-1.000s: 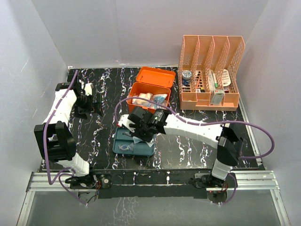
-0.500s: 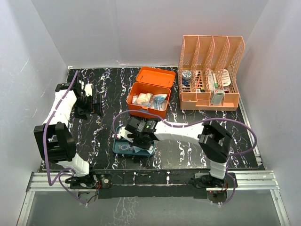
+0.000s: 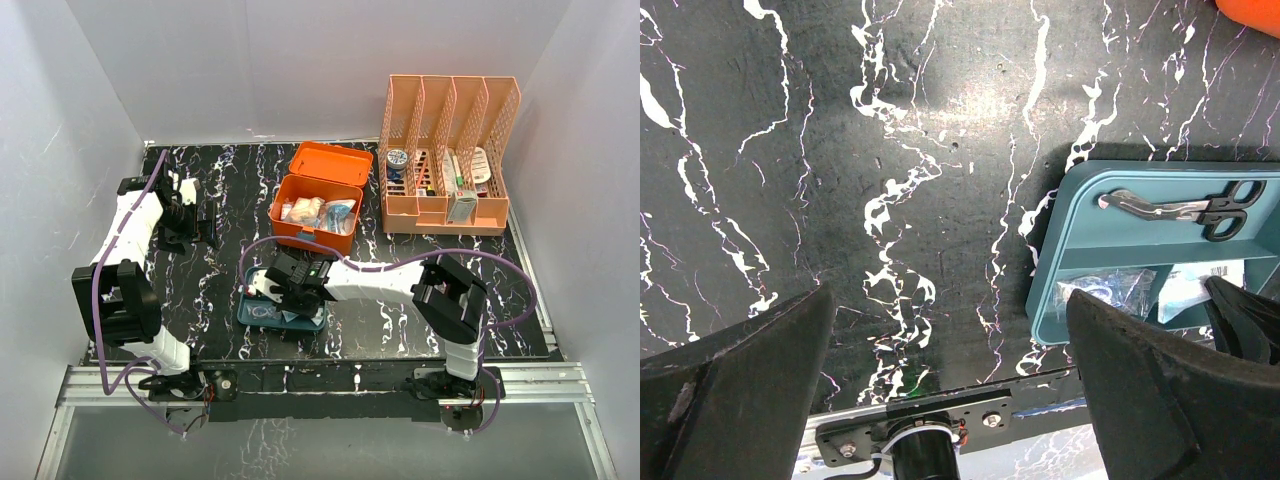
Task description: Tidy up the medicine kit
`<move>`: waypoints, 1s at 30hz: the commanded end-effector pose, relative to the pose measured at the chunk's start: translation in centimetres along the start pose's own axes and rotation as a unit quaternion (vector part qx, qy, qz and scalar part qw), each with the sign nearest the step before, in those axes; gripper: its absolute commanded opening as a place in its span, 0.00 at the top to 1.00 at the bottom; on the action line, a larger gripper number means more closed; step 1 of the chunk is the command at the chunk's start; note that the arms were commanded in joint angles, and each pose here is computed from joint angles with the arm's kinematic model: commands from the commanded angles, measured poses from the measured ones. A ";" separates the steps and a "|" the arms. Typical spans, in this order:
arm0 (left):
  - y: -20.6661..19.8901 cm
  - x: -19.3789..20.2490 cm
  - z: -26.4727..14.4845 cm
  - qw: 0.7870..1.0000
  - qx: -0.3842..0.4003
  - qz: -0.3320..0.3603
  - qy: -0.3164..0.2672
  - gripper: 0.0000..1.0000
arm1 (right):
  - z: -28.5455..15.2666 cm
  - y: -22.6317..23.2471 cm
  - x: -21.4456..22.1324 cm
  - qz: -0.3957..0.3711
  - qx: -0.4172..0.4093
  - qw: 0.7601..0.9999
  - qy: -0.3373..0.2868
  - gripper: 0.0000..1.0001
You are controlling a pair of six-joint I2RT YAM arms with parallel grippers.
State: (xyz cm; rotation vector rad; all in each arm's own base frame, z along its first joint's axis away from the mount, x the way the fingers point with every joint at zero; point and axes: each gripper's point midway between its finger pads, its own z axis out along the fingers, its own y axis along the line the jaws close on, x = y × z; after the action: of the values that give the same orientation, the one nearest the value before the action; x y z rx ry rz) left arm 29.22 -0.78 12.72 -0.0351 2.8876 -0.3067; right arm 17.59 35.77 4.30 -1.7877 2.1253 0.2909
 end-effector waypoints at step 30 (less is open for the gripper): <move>-3.0 1.7 -2.8 0.993 0.042 0.112 -0.013 0.01 | -10.0 -3.6 -6.6 0.059 0.105 0.983 -0.137 0.47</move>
State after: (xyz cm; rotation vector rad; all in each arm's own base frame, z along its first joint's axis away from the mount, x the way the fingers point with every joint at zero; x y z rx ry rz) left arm 28.27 -1.72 14.05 0.1612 2.8518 -0.3416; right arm 20.12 37.53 13.28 -1.5185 2.0275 0.3015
